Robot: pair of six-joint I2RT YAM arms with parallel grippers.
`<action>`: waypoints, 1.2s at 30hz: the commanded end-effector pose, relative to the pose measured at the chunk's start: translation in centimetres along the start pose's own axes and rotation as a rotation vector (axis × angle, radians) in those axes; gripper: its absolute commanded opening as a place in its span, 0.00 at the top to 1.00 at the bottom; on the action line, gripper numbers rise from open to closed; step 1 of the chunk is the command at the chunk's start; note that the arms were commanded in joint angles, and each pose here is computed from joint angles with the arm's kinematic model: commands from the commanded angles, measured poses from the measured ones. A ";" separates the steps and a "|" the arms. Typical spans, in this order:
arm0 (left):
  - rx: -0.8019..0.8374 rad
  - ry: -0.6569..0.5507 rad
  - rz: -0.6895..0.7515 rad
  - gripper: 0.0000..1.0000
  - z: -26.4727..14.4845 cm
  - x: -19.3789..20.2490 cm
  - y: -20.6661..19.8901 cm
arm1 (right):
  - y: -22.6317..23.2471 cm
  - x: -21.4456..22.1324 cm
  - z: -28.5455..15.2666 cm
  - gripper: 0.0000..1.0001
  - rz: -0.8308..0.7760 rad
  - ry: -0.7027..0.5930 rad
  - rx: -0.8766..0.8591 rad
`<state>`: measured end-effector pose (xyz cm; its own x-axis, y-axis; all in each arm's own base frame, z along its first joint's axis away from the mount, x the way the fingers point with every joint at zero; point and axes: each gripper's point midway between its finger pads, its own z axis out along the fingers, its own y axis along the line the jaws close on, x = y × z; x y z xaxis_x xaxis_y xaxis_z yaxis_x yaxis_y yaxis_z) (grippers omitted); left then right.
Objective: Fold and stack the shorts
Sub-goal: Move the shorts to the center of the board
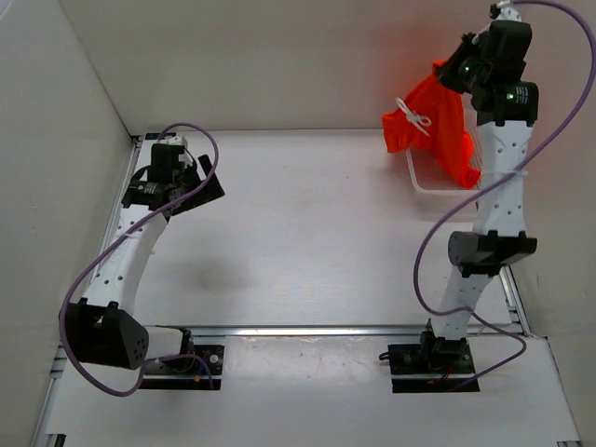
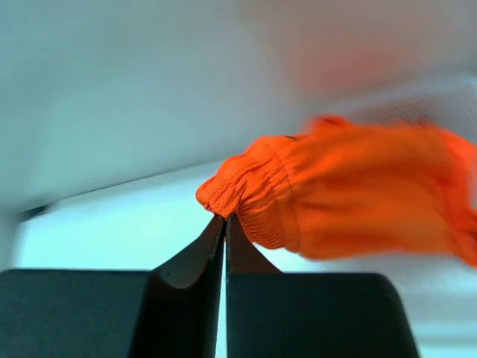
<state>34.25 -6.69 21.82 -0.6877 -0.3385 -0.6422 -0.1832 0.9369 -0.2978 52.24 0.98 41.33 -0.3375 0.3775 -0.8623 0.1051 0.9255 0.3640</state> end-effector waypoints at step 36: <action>0.138 0.162 -0.185 0.01 -2.2 7.1 2.6 | 5.2 23.6 -8.7 0.20 -0.225 0.457 -0.120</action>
<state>29.36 -3.96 18.37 -0.7334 -0.4733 -0.4879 -0.2664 0.8605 -0.4343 36.76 15.32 21.13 -0.7973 0.0342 -0.6026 -0.1408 0.9603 0.2408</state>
